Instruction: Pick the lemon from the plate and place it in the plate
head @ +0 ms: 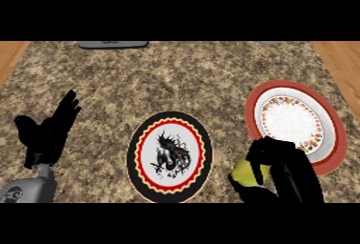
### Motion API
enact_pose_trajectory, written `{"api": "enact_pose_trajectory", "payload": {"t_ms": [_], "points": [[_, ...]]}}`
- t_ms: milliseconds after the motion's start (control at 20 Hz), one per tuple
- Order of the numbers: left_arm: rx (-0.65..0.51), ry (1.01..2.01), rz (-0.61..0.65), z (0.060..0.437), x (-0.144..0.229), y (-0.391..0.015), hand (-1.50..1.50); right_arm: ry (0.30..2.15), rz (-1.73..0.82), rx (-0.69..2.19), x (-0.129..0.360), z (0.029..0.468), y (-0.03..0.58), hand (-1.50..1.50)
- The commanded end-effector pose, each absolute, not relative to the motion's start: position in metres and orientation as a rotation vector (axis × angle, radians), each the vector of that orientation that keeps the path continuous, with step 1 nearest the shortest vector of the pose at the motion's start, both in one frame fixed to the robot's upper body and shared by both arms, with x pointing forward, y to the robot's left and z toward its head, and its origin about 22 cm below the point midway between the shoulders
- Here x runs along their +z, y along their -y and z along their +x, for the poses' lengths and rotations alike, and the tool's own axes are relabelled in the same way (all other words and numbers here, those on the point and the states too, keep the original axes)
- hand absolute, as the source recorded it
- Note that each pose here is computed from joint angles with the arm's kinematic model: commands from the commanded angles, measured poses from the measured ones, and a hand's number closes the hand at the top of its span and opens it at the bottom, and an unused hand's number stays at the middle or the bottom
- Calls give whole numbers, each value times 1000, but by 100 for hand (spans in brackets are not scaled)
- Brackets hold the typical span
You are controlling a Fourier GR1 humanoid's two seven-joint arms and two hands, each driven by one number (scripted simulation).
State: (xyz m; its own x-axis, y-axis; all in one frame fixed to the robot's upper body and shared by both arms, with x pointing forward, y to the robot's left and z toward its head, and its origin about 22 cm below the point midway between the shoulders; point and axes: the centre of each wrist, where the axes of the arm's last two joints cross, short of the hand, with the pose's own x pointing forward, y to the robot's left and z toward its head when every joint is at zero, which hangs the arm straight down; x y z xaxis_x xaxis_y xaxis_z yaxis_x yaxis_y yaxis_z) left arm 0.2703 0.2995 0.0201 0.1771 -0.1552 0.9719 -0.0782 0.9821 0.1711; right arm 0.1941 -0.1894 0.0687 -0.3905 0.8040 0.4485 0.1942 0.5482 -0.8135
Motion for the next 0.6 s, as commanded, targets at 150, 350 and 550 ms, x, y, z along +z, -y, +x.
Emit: {"api": "enact_pose_trajectory", "payload": {"t_ms": [150, 350, 550], "points": [[-81, 1399, 184, 284, 27, -279, 0, 1810, -850, 654, 102, 194, 260, 150], [-91, 1406, 167, 285, 12, -293, 0, 1747, -909, 603, 81, 232, 289, 150], [-81, 1404, 143, 280, 15, -290, 0, 1700, -918, 615, 68, 256, 310, 150]]}}
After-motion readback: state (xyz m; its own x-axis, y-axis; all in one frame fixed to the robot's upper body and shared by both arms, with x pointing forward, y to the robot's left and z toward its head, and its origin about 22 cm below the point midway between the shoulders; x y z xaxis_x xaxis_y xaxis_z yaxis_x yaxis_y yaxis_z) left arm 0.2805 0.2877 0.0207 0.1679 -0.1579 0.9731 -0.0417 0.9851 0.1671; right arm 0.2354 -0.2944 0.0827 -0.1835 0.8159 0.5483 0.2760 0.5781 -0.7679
